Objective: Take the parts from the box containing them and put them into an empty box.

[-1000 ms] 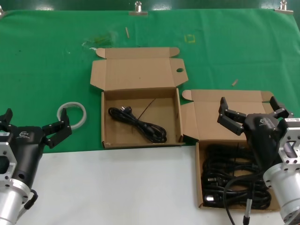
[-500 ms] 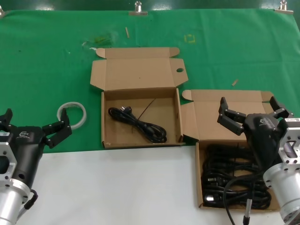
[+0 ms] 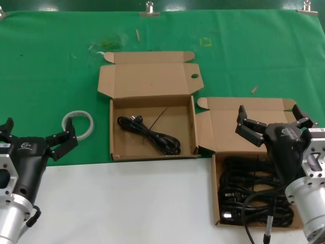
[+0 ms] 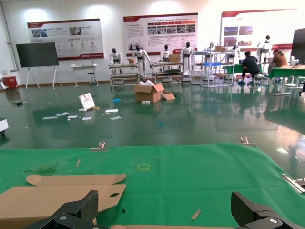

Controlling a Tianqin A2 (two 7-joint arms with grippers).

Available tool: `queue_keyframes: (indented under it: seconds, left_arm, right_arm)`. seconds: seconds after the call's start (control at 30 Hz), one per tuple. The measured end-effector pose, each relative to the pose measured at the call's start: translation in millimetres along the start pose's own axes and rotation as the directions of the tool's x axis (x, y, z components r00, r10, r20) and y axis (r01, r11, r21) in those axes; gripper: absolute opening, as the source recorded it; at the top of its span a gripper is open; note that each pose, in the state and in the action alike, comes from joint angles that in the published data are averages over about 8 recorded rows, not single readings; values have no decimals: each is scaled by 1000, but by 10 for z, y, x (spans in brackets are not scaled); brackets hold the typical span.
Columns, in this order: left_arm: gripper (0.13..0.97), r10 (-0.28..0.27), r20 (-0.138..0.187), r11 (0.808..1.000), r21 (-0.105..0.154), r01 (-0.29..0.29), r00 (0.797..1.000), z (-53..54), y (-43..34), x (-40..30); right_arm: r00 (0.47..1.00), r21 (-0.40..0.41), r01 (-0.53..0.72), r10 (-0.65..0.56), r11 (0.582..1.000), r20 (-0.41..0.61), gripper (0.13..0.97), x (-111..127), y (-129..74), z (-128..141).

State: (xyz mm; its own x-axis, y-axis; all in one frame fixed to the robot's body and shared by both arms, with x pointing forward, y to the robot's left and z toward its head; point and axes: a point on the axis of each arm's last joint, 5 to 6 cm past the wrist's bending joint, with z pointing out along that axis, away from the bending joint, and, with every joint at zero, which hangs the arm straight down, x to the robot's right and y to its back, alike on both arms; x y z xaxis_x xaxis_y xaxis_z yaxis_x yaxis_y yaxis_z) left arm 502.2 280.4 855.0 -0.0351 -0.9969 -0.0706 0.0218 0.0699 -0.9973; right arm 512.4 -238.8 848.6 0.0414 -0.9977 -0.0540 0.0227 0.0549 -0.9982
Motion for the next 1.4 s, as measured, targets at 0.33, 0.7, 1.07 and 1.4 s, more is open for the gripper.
queue_keyframes:
  seconds: [0.33,0.7,1.07,1.4]
  left_arm:
    - [965,0,0,1000,0,0,1000,0,0,0]
    - [965,0,0,1000,0,0,1000,0,0,0]
    - [965,0,0,1000,0,0,1000,0,0,0]
    - [965,0,0,1000,0,0,1000,0,0,0]
  right_arm:
    - [1000,0,0,0,1000,0,966,0,0,0]
    - [1000,0,0,0,1000,0,966,0,0,0]
    - [1000,0,0,0,1000,0,966,0,0,0]
    - [1000,0,0,0,1000,0,966,0,0,0]
